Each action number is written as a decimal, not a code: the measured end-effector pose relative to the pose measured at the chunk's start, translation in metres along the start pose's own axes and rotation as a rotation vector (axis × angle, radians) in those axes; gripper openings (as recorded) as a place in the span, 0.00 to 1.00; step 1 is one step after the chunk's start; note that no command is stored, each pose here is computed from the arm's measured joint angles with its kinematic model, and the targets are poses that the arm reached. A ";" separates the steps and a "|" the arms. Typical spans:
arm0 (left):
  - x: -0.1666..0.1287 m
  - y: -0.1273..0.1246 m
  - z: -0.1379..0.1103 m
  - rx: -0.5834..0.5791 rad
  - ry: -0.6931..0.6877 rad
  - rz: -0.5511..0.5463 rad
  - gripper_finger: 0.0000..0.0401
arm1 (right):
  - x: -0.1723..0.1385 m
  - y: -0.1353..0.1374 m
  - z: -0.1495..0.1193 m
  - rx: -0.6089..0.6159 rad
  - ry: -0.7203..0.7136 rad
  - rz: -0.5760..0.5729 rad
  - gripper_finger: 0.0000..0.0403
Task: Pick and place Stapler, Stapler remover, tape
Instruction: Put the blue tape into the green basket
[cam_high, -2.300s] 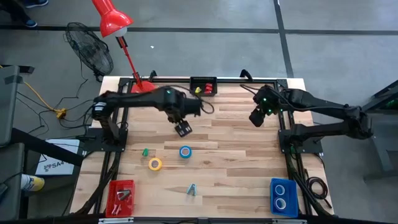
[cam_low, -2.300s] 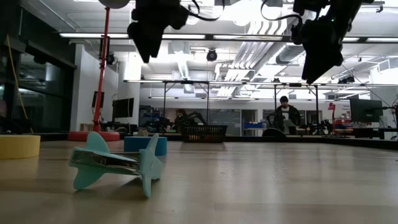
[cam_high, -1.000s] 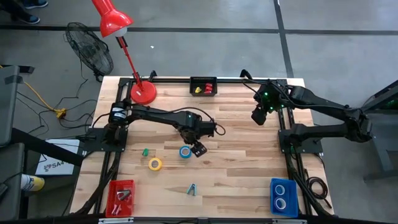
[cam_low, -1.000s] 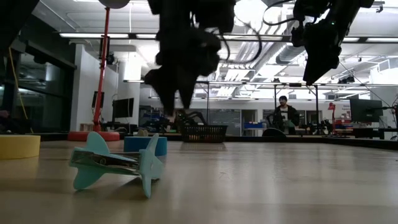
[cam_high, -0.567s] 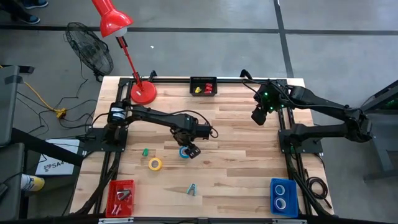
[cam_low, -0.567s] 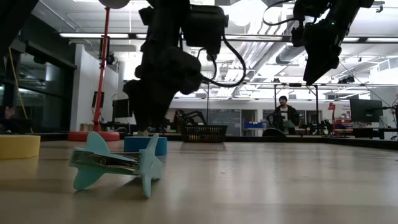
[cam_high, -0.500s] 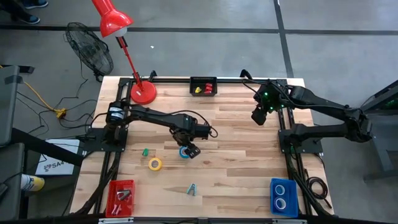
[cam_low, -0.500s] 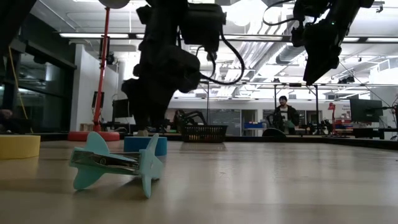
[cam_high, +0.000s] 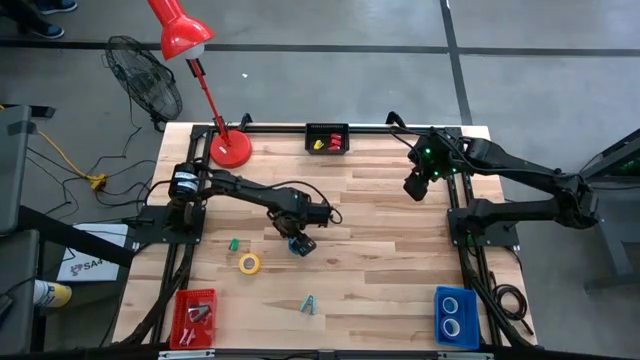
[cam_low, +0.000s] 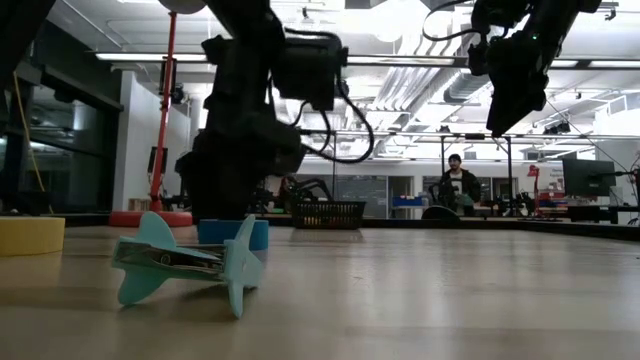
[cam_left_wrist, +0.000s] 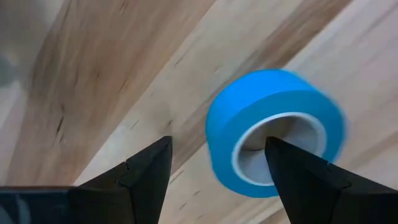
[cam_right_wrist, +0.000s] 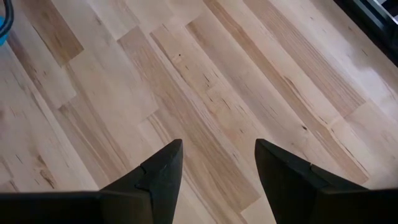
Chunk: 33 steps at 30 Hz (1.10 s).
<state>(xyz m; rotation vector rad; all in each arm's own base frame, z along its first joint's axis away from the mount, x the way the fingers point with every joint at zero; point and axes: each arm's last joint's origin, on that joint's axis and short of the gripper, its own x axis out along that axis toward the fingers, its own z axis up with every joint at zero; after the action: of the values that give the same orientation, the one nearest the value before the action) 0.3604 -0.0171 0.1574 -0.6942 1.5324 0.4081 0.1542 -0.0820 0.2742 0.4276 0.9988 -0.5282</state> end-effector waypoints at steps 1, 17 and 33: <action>0.002 0.001 -0.001 -0.001 0.004 0.002 0.61 | 0.000 0.000 0.000 0.000 0.000 0.000 0.48; 0.001 0.000 0.001 0.074 -0.032 0.012 0.08 | 0.000 0.000 0.000 -0.006 0.000 0.000 0.48; -0.153 -0.006 0.020 0.348 -0.850 0.226 0.09 | -0.005 0.015 0.024 -0.214 -0.243 0.387 0.48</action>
<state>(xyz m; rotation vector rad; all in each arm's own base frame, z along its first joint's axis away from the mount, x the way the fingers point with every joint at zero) 0.3753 0.0191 0.3069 -0.0347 0.8280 0.5044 0.1771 -0.0825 0.2919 0.3446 0.7056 -0.1175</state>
